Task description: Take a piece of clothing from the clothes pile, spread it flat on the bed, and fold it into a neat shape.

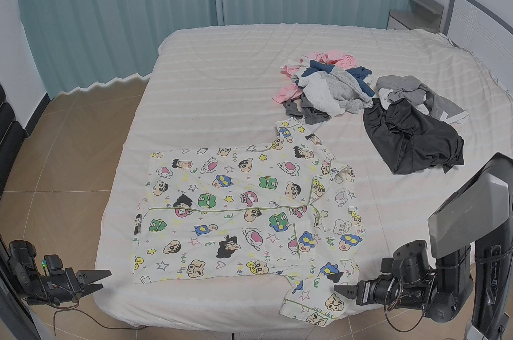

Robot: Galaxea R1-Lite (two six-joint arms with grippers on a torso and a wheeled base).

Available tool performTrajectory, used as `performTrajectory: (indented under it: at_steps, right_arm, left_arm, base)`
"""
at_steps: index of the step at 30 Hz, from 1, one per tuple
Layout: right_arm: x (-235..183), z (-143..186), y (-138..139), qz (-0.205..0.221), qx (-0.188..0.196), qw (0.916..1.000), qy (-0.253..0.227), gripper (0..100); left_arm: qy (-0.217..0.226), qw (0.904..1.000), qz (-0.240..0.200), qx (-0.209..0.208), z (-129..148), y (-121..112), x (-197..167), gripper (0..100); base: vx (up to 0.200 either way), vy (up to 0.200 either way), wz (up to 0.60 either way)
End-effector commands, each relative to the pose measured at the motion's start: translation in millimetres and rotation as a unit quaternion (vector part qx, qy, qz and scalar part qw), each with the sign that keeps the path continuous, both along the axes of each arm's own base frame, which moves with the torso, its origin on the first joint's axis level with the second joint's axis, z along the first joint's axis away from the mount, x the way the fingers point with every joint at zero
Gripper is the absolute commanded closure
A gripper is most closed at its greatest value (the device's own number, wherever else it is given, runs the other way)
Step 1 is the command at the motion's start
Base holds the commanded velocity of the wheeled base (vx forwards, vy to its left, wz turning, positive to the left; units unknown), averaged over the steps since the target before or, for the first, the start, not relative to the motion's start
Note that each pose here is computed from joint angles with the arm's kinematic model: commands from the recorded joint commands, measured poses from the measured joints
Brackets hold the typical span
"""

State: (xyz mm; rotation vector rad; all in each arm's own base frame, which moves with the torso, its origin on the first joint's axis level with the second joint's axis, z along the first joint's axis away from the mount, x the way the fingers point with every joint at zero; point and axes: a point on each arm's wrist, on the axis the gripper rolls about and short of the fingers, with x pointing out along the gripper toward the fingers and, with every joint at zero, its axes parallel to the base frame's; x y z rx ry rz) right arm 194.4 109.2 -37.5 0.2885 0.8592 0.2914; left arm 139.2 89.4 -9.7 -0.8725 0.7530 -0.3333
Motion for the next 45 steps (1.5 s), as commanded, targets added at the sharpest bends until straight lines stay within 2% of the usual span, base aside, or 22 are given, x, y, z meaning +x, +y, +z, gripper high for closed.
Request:
performTrajectory:
  at_steps: [1, 5, 8, 12, 15, 19, 23, 25, 28, 29, 30, 31, 32, 37, 45]
  right_arm:
    - [-11, 9, 0, 0.006, 0.008, 0.9999, 0.004, 0]
    - [-16, 12, 8, 0.002, 0.025, 0.9996, 0.008, 0]
    - [-21, 16, 17, 0.023, 0.032, 0.9992, 0.001, 0]
    - [-25, 17, 21, 0.029, 0.025, 0.9993, -0.004, 0]
    - [-28, 13, 25, 0.030, 0.011, 0.9995, -0.002, 0]
    - [-27, 14, 24, 0.020, 0.015, 0.9997, -0.002, 0]
    - [-25, 14, 21, 0.010, 0.020, 0.9998, -0.003, 0]
    - [-23, 16, 20, 0.005, 0.023, 0.9997, -0.006, 0]
    - [-22, 19, 18, -0.005, 0.032, 0.9994, -0.008, 0]
    - [-21, 19, 18, -0.006, 0.033, 0.9994, -0.008, 0]
    - [-21, 20, 17, -0.014, 0.041, 0.9991, -0.006, 0]
    - [-21, 20, 17, -0.014, 0.041, 0.9991, -0.006, 0]
    - [-21, 19, 17, -0.021, 0.045, 0.9988, -0.001, 0]
    - [-20, 20, 16, -0.028, 0.049, 0.9984, -0.001, 0]
    - [-20, 20, 17, -0.027, 0.049, 0.9984, -0.001, 0]
  left_arm:
    - [0.010, 0.9999, 0.000, -0.008, -1, -3, -4, 0]
    - [0.009, 0.9999, 0.000, -0.007, 0, -3, -3, 0]
    - [0.010, 0.9999, -0.006, -0.006, 1, -6, -2, 0]
    - [0.022, 0.9997, -0.009, -0.012, 2, -9, 1, 0]
    - [0.058, 0.9980, -0.026, 0.001, -1, -21, 11, 0]
    - [0.065, 0.9973, -0.032, 0.014, 5, -29, 20, 0]
    - [0.076, 0.9969, -0.005, 0.020, 10, -33, 42, 0]
    - [0.094, 0.9938, 0.059, 0.001, 22, -36, 69, 0]
    - [0.123, 0.9840, 0.128, -0.016, 31, -56, 95, 0]
    - [0.124, 0.9830, 0.135, -0.015, 31, -58, 98, 0]
    - [0.130, 0.9779, 0.163, -0.011, 33, -73, 109, 0]
    - [0.130, 0.9779, 0.163, -0.011, 33, -73, 109, 0]
    - [0.135, 0.9741, 0.182, -0.001, 31, -91, 119, 0]
    - [0.140, 0.9737, 0.179, -0.006, 28, -110, 126, 0]
    - [0.144, 0.9738, 0.176, -0.001, 19, -115, 138, 0]
  base:
    - [0.000, 0.000, 0.00]
    - [0.000, 0.000, 0.00]
    - [-0.133, 0.000, 0.00]
    - [-0.200, 0.000, 0.00]
    - [-0.200, 0.000, 0.00]
    - [-0.200, 0.000, 0.00]
    - [-0.100, 0.000, 0.00]
    - [0.000, 0.000, 0.00]
    - [0.000, 0.000, 0.00]
    - [0.000, 0.000, 0.00]
    - [0.000, 0.000, 0.00]
    - [0.000, 0.000, 0.00]
    - [0.000, 0.000, 0.00]
    - [0.000, 0.000, 0.00]
    - [0.000, 0.000, 0.00]
